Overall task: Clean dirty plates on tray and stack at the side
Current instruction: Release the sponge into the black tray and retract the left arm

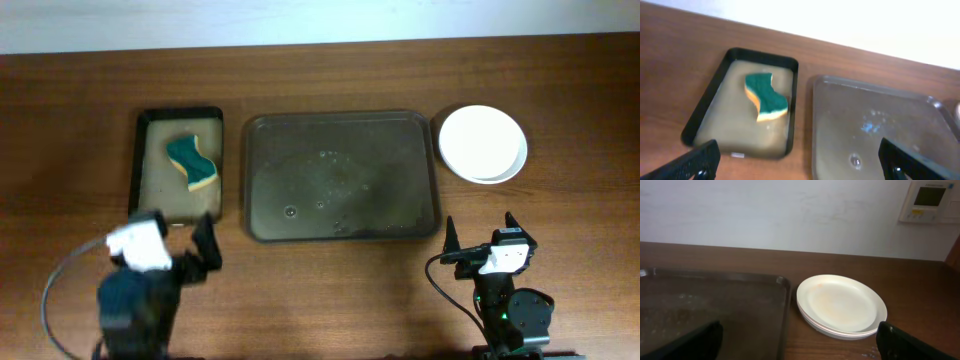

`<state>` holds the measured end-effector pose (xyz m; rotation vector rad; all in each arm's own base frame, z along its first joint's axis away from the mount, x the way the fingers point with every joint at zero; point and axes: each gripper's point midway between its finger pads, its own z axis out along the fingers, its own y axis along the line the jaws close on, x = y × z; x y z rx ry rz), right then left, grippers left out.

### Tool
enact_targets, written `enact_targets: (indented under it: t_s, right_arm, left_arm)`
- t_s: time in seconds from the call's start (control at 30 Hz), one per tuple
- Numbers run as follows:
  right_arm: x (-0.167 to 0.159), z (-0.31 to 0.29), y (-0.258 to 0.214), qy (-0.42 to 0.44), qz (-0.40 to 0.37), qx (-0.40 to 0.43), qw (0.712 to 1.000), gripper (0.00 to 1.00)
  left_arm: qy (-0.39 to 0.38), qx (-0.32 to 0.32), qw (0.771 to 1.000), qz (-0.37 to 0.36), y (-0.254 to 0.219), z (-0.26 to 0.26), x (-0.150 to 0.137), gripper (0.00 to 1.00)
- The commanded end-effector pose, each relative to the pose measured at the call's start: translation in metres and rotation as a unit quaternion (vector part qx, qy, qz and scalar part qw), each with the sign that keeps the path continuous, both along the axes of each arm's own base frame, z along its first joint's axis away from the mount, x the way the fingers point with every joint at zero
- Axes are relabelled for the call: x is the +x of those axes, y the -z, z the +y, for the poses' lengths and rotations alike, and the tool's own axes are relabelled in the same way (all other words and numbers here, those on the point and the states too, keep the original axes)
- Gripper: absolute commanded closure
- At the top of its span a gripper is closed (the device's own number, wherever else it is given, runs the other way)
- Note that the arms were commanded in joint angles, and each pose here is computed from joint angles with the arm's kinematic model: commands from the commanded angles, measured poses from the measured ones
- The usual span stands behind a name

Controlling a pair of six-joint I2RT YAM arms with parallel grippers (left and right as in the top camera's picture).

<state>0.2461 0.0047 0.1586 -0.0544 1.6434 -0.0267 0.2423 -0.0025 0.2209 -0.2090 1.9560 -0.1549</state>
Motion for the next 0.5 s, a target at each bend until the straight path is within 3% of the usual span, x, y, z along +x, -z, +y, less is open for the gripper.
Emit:
enact_targets:
  t_s: [0.0,0.17,0.47]
  right_arm:
    - [0.0,0.0,0.003,0.002,0.002,0.0,1.0,0.02]
    - [0.0,0.0,0.003,0.002,0.002,0.0,1.0,0.01]
    - [0.0,0.0,0.003,0.002,0.002,0.0,1.0,0.02]
  left_arm:
    - [0.005,0.013,0.998,-0.062,-0.011,0.0,-0.022,0.01]
    - [0.031,0.093,0.992,-0.077,0.019,0.0,-0.02,0.01]
    - [0.021,0.095,0.975,-0.201,0.03,-0.001,0.001,0.01]
